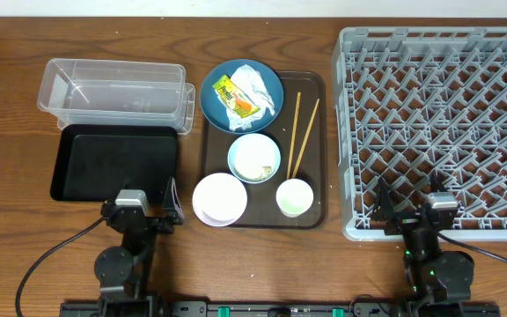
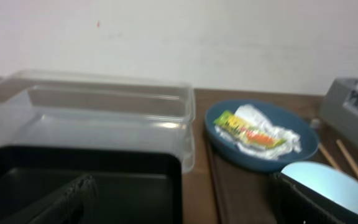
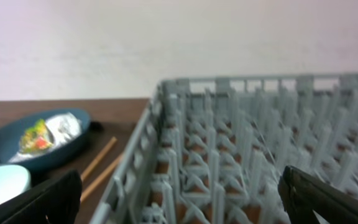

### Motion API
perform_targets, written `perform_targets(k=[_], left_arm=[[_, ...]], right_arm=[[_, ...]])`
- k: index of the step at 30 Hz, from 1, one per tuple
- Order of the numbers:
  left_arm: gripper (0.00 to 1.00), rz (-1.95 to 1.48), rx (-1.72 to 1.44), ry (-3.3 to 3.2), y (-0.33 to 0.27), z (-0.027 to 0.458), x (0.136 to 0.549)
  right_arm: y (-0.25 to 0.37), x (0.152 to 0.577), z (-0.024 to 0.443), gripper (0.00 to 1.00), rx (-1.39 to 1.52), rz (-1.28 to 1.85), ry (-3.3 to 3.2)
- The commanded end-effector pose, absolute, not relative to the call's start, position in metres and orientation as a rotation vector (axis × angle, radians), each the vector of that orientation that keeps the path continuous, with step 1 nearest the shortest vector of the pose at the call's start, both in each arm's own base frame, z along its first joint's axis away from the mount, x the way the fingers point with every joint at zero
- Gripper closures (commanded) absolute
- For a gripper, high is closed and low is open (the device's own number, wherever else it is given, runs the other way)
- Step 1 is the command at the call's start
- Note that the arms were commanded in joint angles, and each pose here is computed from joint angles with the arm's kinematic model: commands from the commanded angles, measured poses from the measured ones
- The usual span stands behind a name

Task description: Sort waste into correct bins and load items into the dishwasher rack

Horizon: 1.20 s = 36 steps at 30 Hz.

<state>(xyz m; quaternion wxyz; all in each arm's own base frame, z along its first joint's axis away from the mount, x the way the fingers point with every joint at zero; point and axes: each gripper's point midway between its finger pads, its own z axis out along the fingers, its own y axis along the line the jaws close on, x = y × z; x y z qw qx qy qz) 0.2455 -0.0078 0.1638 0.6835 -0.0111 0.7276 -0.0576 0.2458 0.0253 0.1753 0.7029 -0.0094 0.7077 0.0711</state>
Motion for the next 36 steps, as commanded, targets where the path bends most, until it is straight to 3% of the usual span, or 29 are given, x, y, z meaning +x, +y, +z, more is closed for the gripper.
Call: perform_targets(k=[1,12,23,36], left_arm=[[0.1,-0.152,0.021,1.585,-0.015,0.18,0.244],[0.1,-0.216,0.074,1.683,-0.028,0.239,0.255],[0.1,-0.275,0.185,2.054,-0.047,0.284,0.323],[0.1,-0.335,0.403,2.437,-0.14,0.235,0.446]], right_arm=[[0.039,0.242,0.19,0.01,-0.123,0.175,1.524],[0.04,0.249,0.26,0.01,-0.139,0.171,1.58],[0.055,0.304,0.299,0.01,-0.176,0.234,1.914],[0.071,0.334,0.27,0.01,-0.212,0.331,2.157]])
